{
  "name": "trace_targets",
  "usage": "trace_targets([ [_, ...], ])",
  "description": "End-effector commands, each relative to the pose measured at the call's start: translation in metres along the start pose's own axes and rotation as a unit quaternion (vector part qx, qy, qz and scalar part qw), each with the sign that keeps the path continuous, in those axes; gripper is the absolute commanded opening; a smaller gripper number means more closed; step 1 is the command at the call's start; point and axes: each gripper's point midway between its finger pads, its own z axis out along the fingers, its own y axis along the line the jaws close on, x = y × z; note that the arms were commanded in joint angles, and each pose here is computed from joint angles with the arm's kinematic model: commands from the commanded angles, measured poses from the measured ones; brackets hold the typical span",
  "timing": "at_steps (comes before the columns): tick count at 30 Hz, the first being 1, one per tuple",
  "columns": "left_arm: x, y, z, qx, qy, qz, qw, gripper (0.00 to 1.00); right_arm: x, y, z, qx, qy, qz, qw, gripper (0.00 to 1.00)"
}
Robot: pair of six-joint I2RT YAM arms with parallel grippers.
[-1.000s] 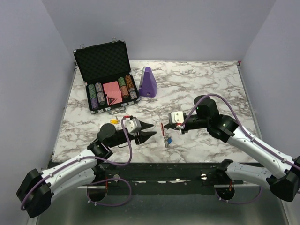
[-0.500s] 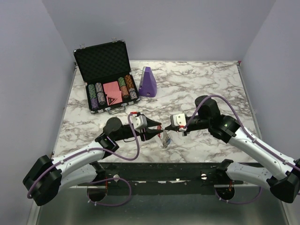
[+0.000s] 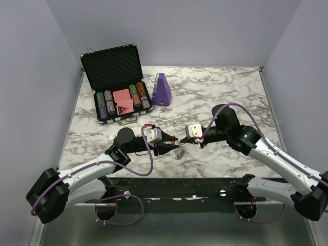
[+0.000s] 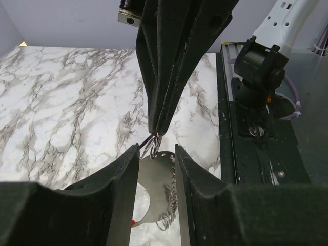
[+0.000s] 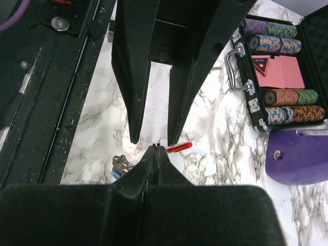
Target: Put the keys on the keyring
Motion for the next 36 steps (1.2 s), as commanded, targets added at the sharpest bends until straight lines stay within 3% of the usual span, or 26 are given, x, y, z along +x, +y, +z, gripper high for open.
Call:
trace_targets([
  [1, -0.017, -0.004, 0.005, 0.022, -0.021, 0.014, 0.999, 0.40, -0.011, -0.005, -0.001, 0.000, -0.017, -0.007, 1.000, 0.00],
  [10, -0.020, -0.004, 0.010, 0.031, -0.021, 0.006, 0.999, 0.31, -0.010, -0.005, -0.001, 0.002, -0.019, -0.005, 1.000, 0.00],
  [21, -0.014, -0.005, 0.012, 0.042, -0.006, -0.001, 0.999, 0.12, -0.011, -0.007, -0.001, 0.007, -0.018, -0.002, 1.000, 0.00],
  [26, -0.011, -0.005, 0.012, 0.043, -0.001, -0.004, 0.999, 0.11, -0.011, -0.008, -0.001, 0.009, -0.018, 0.000, 1.000, 0.00],
  [30, -0.010, -0.004, 0.011, 0.037, -0.001, -0.004, 0.999, 0.22, -0.010, -0.008, 0.000, 0.009, -0.017, 0.001, 1.000, 0.00],
  [36, -0.004, -0.004, 0.009, 0.033, 0.007, -0.005, 0.999, 0.25, -0.009, -0.008, 0.000, 0.009, -0.015, 0.005, 1.000, 0.00],
])
